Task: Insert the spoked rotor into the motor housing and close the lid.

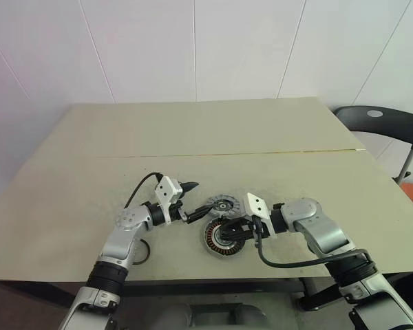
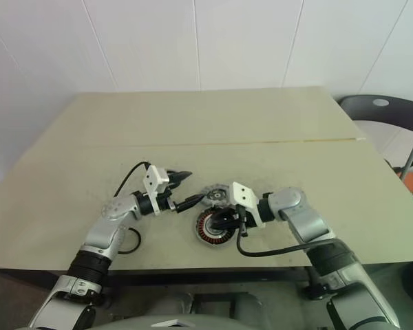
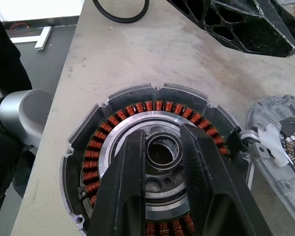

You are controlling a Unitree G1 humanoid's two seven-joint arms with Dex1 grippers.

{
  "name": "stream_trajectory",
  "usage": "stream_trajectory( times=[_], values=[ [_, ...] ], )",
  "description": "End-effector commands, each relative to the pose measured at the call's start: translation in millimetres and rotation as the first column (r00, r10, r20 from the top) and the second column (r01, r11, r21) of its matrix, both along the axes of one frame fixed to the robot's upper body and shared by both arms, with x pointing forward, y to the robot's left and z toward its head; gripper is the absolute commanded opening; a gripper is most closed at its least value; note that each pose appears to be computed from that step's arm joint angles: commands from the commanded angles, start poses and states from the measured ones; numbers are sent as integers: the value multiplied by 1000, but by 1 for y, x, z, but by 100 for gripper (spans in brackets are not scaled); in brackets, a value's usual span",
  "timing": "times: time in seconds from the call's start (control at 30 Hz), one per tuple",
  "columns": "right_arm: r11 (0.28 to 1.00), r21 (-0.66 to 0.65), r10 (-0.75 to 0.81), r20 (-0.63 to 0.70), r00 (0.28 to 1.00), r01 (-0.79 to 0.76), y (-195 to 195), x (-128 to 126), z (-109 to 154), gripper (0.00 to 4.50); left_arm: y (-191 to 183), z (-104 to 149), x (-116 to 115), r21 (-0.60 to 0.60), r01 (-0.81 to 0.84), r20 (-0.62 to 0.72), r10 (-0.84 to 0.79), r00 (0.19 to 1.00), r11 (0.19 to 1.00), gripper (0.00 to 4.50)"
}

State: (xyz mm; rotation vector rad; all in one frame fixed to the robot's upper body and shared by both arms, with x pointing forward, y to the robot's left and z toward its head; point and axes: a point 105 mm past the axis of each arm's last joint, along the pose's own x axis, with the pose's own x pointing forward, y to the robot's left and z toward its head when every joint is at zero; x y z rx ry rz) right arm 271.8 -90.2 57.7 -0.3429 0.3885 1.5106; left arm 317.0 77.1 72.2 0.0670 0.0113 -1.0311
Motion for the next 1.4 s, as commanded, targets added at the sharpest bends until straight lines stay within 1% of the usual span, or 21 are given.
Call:
stream_trajectory(
  times=[0.03, 0.23, 0.3, 0.37, 0.47, 0.53, 0.8, 0.83, 0.87, 0.93, 1.17, 1.2, 1.33, 1.4],
  values=[
    [999, 30, 11, 26, 1000, -11, 6, 3, 10, 68, -4, 15, 3, 1, 16, 64, -16, 998, 1000, 450],
    [1000, 29, 10, 0, 1000, -10, 5, 1, 8, 68, -4, 15, 3, 4, 15, 63, -15, 998, 1000, 450],
    [1000, 29, 7, -4, 1000, -7, 4, 1, 8, 143, -4, 15, 3, 5, 14, 62, -15, 998, 1000, 450],
    [1000, 23, 4, -3, 1000, -4, 3, 2, 7, 196, -4, 14, 3, 6, 13, 62, -13, 998, 1000, 450],
    [1000, 11, -5, 8, 1000, 5, 1, 4, 5, 298, -4, 14, 4, 7, 12, 61, -12, 998, 1000, 450],
    [1000, 17, -14, 15, 1000, 13, 0, 7, 6, 357, -4, 14, 4, 7, 11, 61, -12, 998, 1000, 450],
    [994, 75, -80, 43, 996, 77, 3, 19, 12, 357, -7, 13, 4, 7, 18, 56, -19, 998, 1000, 450],
    [994, 77, -84, 44, 995, 81, 3, 20, 12, 318, -7, 12, 4, 6, 19, 56, -19, 998, 1000, 450],
    [994, 78, -85, 45, 995, 82, 3, 20, 12, 300, -7, 12, 4, 6, 20, 55, -20, 998, 1000, 450],
    [994, 78, -85, 45, 995, 81, 3, 20, 12, 240, -8, 12, 3, 6, 21, 55, -21, 998, 1000, 450],
    [994, 72, -85, 43, 995, 81, 2, 20, 12, 19, -9, 11, 3, 8, 24, 51, -24, 998, 1000, 450],
    [994, 69, -84, 42, 996, 81, 1, 19, 11, 5, -9, 11, 3, 8, 24, 51, -24, 998, 1000, 450],
    [997, 35, -64, 22, 998, 63, -2, 14, 6, 5, -9, 11, 3, 8, 24, 49, -25, 998, 1000, 450],
    [997, 38, -70, 22, 997, 69, -3, 15, 6, 5, -9, 10, 3, 9, 24, 48, -24, 999, 1000, 450]
  ],
)
